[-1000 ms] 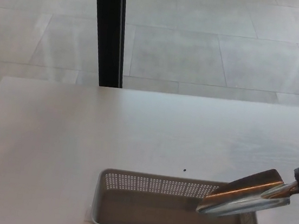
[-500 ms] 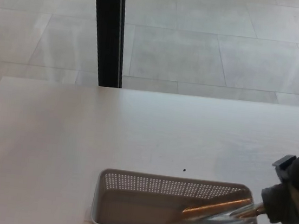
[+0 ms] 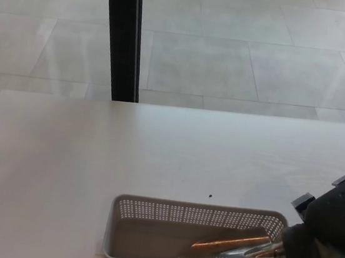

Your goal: A garden tool is kept on the righthand side and a container is kept on the lefthand side on a desk infront of the robot. the robot uses its right hand to pick up the garden tool and makes a scooping motion inside the container

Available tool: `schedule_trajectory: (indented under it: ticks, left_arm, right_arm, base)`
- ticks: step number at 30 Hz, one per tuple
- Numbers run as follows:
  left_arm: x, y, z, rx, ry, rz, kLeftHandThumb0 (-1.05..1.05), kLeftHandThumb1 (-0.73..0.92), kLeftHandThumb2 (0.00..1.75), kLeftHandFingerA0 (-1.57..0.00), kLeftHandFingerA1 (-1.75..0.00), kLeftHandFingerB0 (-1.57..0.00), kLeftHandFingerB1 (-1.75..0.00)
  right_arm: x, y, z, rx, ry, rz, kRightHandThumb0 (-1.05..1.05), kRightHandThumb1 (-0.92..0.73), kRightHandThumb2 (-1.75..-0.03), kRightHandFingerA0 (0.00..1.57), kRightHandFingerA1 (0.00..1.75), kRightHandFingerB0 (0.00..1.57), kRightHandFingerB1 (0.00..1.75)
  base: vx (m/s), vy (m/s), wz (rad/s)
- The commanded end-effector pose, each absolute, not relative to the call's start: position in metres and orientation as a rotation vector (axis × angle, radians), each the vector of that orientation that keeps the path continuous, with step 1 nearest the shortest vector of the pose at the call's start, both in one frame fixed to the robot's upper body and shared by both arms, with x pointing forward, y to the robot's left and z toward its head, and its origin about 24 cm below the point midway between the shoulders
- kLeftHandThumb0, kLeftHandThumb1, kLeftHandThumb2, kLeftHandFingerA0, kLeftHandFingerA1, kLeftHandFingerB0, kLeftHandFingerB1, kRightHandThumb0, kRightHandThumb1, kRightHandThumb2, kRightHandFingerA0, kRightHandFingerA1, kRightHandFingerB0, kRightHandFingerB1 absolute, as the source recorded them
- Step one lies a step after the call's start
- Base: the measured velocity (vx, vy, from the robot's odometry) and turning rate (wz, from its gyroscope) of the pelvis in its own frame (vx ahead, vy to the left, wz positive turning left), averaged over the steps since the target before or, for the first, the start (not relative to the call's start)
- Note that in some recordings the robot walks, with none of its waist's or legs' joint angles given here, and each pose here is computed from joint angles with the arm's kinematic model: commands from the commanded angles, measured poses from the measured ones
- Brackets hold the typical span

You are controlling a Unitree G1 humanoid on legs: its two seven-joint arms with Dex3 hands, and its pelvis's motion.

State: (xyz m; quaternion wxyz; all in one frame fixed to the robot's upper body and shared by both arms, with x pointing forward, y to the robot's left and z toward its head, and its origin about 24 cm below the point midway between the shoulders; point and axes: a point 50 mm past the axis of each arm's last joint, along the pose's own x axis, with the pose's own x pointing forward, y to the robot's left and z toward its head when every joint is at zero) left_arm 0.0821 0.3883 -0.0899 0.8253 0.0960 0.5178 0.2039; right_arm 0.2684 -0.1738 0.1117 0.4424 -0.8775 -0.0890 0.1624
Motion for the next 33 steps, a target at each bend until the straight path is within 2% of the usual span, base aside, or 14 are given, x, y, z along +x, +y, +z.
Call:
schedule_trajectory:
  ticks: [1, 5, 6, 9, 11, 12, 13, 14, 15, 18, 19, 20, 25, 33]
  left_arm:
    - [0.084, 0.393, -0.085, 0.200, 1.064, 0.437, -0.52, 0.64, 0.59, -0.55, -0.66, -0.55, -0.51]
    - [0.085, 0.392, -0.086, 0.197, 1.066, 0.437, -0.52, 0.64, 0.59, -0.55, -0.66, -0.56, -0.51]
    - [0.083, 0.391, -0.087, 0.196, 1.070, 0.428, -0.53, 0.64, 0.59, -0.55, -0.66, -0.54, -0.51]
    - [0.081, 0.391, -0.087, 0.206, 1.076, 0.425, -0.54, 0.63, 0.59, -0.58, -0.66, -0.56, -0.50]
    - [0.082, 0.390, -0.087, 0.197, 1.063, 0.421, -0.53, 0.63, 0.59, -0.58, -0.69, -0.57, -0.54]
    - [0.082, 0.390, -0.087, 0.218, 1.064, 0.405, -0.53, 0.65, 0.60, -0.58, -0.67, -0.55, -0.51]
    - [0.082, 0.390, -0.087, 0.232, 1.071, 0.402, -0.51, 0.64, 0.59, -0.60, -0.65, -0.55, -0.50]
    - [0.082, 0.390, -0.088, 0.226, 1.076, 0.414, -0.51, 0.64, 0.59, -0.60, -0.62, -0.57, -0.48]
    - [0.081, 0.390, -0.088, 0.224, 1.080, 0.421, -0.52, 0.63, 0.59, -0.60, -0.61, -0.59, -0.49]
    - [0.085, 0.390, -0.087, 0.216, 1.076, 0.413, -0.54, 0.63, 0.59, -0.58, -0.66, -0.58, -0.52]
    - [0.085, 0.390, -0.087, 0.216, 1.070, 0.410, -0.54, 0.63, 0.59, -0.59, -0.65, -0.62, -0.53]
    - [0.085, 0.390, -0.087, 0.216, 1.068, 0.409, -0.54, 0.63, 0.59, -0.59, -0.65, -0.62, -0.53]
    - [0.086, 0.388, -0.089, 0.194, 1.068, 0.415, -0.52, 0.63, 0.59, -0.57, -0.65, -0.61, -0.53]
    - [0.086, 0.388, -0.088, 0.205, 1.072, 0.403, -0.53, 0.64, 0.59, -0.57, -0.63, -0.59, -0.52]
  right_arm:
    - [0.261, -0.162, 0.087, -2.267, -0.118, 0.477, -0.45, -0.72, -0.83, 1.00, 1.75, 0.75, 1.34]
    - [0.266, -0.149, 0.091, -2.256, -0.121, 0.461, -0.46, -0.70, -0.82, 0.98, 1.75, 0.73, 1.35]
    - [0.267, -0.142, 0.094, -2.246, -0.140, 0.470, -0.41, -0.67, -0.87, 0.98, 1.75, 0.70, 1.00]
    - [0.272, -0.126, 0.100, -2.226, -0.197, 0.451, -0.42, -0.58, -0.88, 1.17, 1.75, 0.76, 1.21]
    - [0.272, -0.119, 0.104, -2.228, -0.237, 0.449, -0.42, -0.64, -0.84, 0.99, 1.75, 0.72, 1.28]
    - [0.274, -0.113, 0.108, -2.235, -0.291, 0.452, -0.51, -0.53, -1.03, 1.23, 1.38, 0.85, 1.10]
    - [0.274, -0.110, 0.109, -2.230, -0.324, 0.448, -0.47, -0.51, -1.02, 1.22, 1.37, 0.80, 0.99]
    - [0.275, -0.108, 0.111, -2.237, -0.343, 0.443, -0.49, -0.54, -1.05, 1.22, 1.36, 0.81, 1.03]
    - [0.277, -0.104, 0.113, -2.237, -0.340, 0.435, -0.41, -0.63, -0.84, 1.00, 1.75, 0.76, 1.26]
    - [0.281, -0.094, 0.123, -2.284, -0.340, 0.430, -0.42, -0.62, -0.90, 1.01, 1.75, 0.77, 1.25]
    - [0.282, -0.092, 0.125, -2.301, -0.359, 0.425, -0.41, -0.55, -0.93, 1.24, 1.68, 0.83, 1.23]
    - [0.282, -0.092, 0.126, -2.304, -0.360, 0.423, -0.43, -0.67, -0.83, 0.99, 1.75, 0.72, 1.26]
    - [0.280, -0.086, 0.122, -2.320, -0.414, 0.422, -0.42, -0.63, -0.88, 1.05, 1.75, 0.72, 1.51]
    - [0.267, -0.078, 0.111, -2.283, -0.434, 0.496, -0.44, -0.65, -0.83, 1.04, 1.75, 0.70, 1.48]
  base:
    - [0.00, 0.000, 0.00]
    - [0.00, 0.000, 0.00]
    - [0.00, 0.000, 0.00]
    - [0.00, 0.000, 0.00]
    - [0.00, 0.000, 0.00]
    - [0.00, 0.000, 0.00]
    - [0.00, 0.000, 0.00]
    - [0.00, 0.000, 0.00]
    - [0.00, 0.000, 0.00]
    - [0.00, 0.000, 0.00]
    - [0.00, 0.000, 0.08]
    - [0.00, 0.000, 0.07]
    - [0.00, 0.000, 0.07]
    - [0.00, 0.000, 0.00]
